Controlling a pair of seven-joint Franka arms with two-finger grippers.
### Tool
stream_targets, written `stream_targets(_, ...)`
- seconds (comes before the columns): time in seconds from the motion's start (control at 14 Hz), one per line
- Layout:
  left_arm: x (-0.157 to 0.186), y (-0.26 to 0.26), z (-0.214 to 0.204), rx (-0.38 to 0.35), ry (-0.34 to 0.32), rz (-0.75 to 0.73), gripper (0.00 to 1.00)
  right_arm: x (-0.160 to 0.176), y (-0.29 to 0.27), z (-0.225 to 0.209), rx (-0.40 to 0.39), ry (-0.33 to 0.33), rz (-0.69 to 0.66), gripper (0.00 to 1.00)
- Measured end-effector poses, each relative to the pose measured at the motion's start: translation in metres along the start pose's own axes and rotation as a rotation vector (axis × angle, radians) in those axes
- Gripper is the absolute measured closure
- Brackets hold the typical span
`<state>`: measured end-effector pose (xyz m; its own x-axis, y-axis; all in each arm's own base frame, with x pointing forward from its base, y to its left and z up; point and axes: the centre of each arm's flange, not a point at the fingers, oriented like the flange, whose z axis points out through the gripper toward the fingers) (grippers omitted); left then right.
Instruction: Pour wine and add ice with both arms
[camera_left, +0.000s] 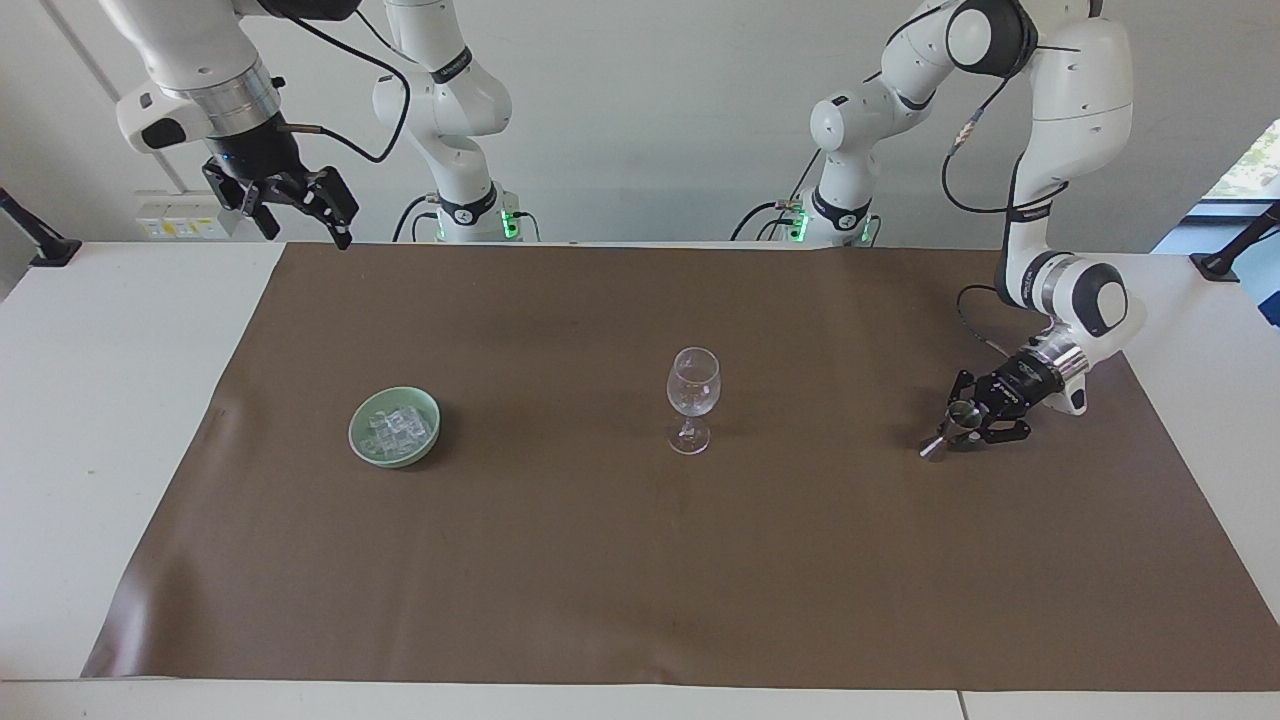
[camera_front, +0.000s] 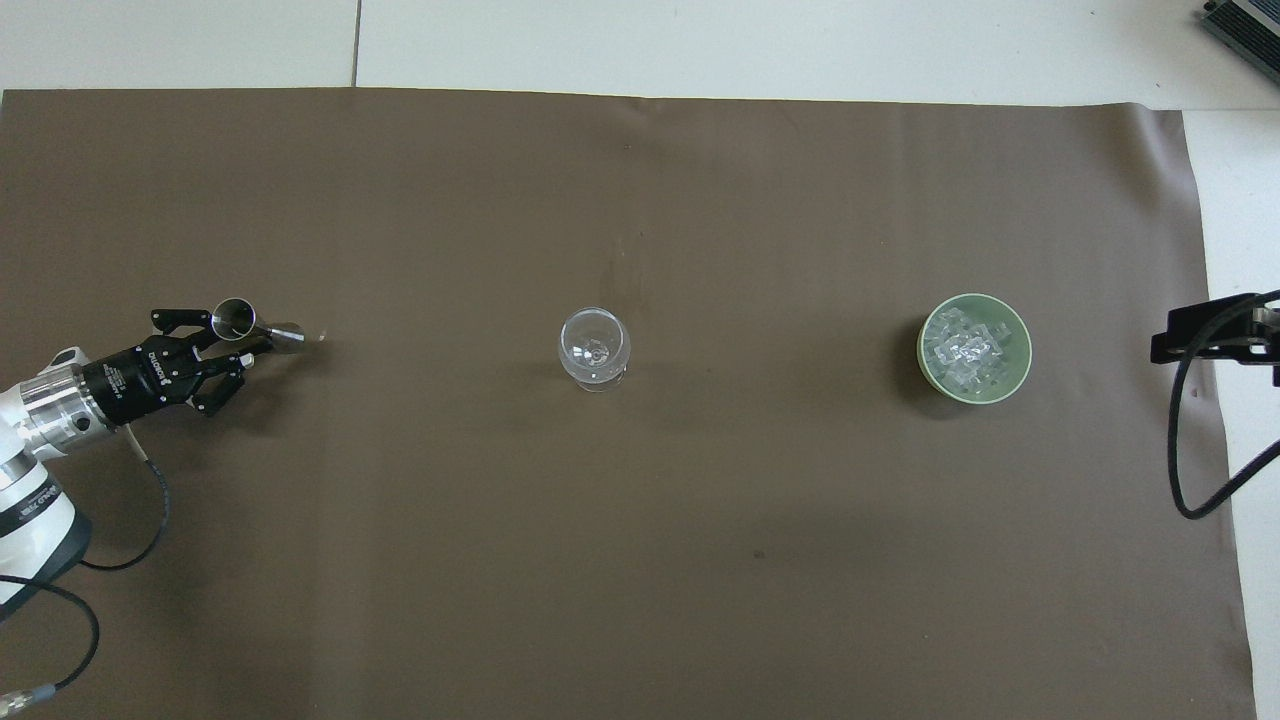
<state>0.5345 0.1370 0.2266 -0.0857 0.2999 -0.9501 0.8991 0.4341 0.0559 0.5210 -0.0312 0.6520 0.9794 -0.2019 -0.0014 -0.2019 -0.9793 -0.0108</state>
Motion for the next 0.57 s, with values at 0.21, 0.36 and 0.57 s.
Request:
stream_targets(0.21, 0.0001, 0.0002, 0.0008, -0.002, 0.005, 0.001, 0.65, 0.0, 0.0, 0.0, 0.0, 0.0, 0.0, 0.0)
stream_targets(0.36, -0.0005, -0.0001, 0.0026, 0.0, 0.006, 0.002, 0.65, 0.0, 0.0, 0.0, 0.0, 0.0, 0.0, 0.0)
stream_targets(0.57, -0.001, -0.0001, 0.0049, -0.002, 0.008, 0.002, 0.65, 0.0, 0.0, 0.0, 0.0, 0.0, 0.0, 0.0)
